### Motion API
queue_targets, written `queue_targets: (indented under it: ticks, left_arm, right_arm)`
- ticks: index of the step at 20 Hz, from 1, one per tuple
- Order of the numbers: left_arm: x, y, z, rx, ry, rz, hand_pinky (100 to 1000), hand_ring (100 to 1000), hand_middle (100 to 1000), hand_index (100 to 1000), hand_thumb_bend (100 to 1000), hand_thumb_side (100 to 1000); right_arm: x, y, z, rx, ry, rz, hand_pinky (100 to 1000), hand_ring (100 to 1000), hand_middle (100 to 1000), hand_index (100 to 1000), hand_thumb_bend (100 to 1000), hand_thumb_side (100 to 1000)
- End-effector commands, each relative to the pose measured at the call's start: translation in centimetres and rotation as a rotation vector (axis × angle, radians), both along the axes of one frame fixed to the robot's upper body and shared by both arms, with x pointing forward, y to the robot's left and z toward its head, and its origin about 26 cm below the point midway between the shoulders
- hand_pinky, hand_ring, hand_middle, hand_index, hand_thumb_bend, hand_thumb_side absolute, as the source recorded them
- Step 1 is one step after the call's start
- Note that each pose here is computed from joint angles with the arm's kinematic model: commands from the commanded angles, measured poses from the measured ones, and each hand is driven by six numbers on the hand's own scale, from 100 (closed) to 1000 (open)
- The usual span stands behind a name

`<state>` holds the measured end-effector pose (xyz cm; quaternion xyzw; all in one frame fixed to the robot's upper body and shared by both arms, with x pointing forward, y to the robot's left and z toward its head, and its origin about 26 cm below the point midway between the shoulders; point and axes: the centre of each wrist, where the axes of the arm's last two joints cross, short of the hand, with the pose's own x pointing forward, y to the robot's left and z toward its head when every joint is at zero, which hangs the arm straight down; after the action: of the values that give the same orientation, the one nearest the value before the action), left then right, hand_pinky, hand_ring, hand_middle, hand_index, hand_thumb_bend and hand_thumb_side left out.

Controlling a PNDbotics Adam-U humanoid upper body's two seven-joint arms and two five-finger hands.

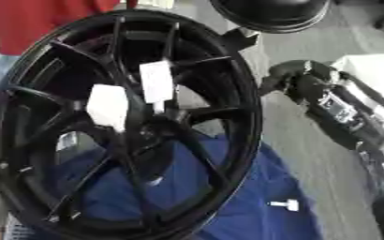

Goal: Pull the pin out of the wheel hub.

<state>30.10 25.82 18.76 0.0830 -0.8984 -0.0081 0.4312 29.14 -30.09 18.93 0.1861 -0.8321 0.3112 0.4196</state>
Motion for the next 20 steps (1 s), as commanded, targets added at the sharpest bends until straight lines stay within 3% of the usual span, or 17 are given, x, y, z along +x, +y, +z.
queue_targets:
  ticks: [1,12,16,20]
  left_arm:
    - [-0.3,0.1,0.6,0.008,-0.024,-0.001,717,678,598,726,100,597]
    - [-0.3,0.1,0.5,0.007,-0.019,0.004,715,679,597,726,100,600]
    - [-0.3,0.2,0.5,0.012,-0.015,0.006,714,679,597,726,100,600]
    - [-0.4,0.2,0.4,0.018,-0.008,0.003,714,680,597,725,100,600]
  right_arm:
    - [-0.3,-0.3,0.9,-0.013,-0.028,0.006,1000,746,676,797,100,613]
    - [-0.2,-0.3,1.4,-0.017,-0.058,0.022,1000,753,681,801,100,595]
    - [-0.1,-0.9,3.3,-0.094,-0.182,0.076,1000,763,700,812,100,553]
    - [0.0,-1.4,6.1,-0.263,-0.347,0.134,1000,777,718,826,100,511]
